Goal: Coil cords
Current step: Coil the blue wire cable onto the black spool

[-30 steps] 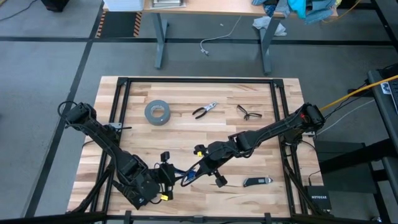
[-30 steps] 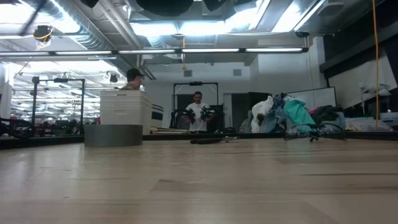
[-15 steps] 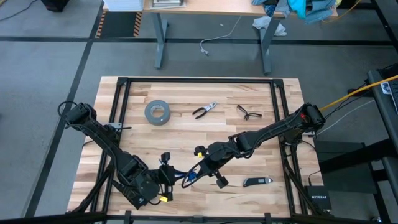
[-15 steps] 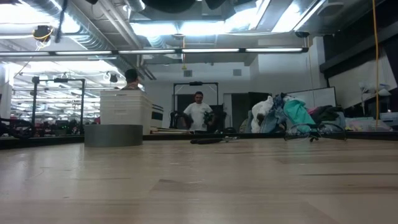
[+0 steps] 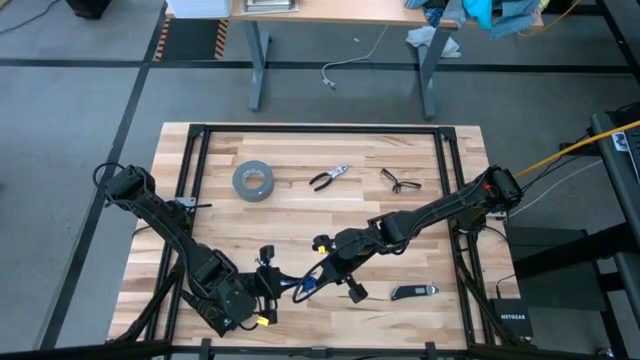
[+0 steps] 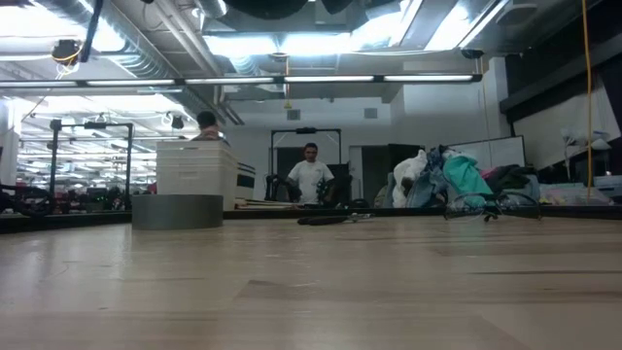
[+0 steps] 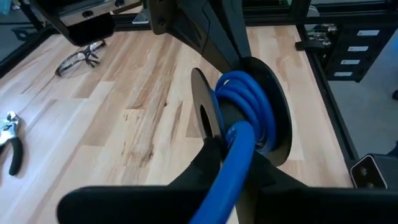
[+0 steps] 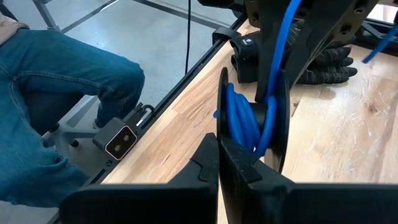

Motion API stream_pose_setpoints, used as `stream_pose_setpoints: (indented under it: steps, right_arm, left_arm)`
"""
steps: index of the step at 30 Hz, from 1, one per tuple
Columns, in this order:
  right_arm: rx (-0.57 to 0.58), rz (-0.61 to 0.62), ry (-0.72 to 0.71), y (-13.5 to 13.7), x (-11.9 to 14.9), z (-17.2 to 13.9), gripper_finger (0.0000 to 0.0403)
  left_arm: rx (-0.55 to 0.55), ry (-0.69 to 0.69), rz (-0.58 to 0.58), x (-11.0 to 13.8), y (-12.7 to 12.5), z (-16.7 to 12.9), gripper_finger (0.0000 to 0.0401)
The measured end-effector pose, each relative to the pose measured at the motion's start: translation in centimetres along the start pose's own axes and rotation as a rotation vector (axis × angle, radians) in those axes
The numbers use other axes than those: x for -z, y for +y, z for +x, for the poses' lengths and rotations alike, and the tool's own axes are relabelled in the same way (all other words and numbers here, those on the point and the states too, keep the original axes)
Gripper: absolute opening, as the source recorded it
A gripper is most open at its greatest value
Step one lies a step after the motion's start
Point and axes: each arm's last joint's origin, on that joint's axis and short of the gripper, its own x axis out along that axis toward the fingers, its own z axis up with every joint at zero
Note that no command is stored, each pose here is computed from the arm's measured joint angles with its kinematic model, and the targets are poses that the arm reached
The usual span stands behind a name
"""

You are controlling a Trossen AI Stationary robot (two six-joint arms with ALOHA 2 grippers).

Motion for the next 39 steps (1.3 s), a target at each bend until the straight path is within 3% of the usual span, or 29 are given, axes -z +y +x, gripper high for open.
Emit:
stream_pose_setpoints:
  steps: [6, 11, 18, 22, 25, 39]
  right_arm:
    - [-0.018, 0.018, -0.001, 0.0, 0.0, 0.0, 0.0009]
    - [-0.016, 0.070, 0.025, 0.1, 0.1, -0.3, 0.0066]
    - [0.164, 0.112, 0.069, 0.0, -0.3, -2.4, 0.0158]
    - [0.218, 0.109, -0.090, -0.2, -1.9, -2.6, 0.0186]
    - [0.218, 0.119, -0.208, -0.4, -2.7, -1.9, 0.0193]
    - [0.274, 0.151, -0.154, -1.1, -1.1, 0.4, 0.0168]
  left_arm:
    - [0.008, 0.006, 0.045, 0.0, 0.0, 0.0, 0.0003]
    - [0.000, 0.031, 0.090, 0.4, 0.1, 0.0, 0.0002]
    - [-0.020, 0.103, 0.132, 1.1, 0.5, -0.1, 0.0001]
    - [-0.042, 0.099, 0.136, 0.8, 1.2, 0.6, 0.0000]
    - [-0.062, 0.087, 0.119, 0.4, 1.8, 1.2, 0.0000]
    - [-0.062, 0.046, 0.106, -0.7, 2.8, 2.5, 0.0000]
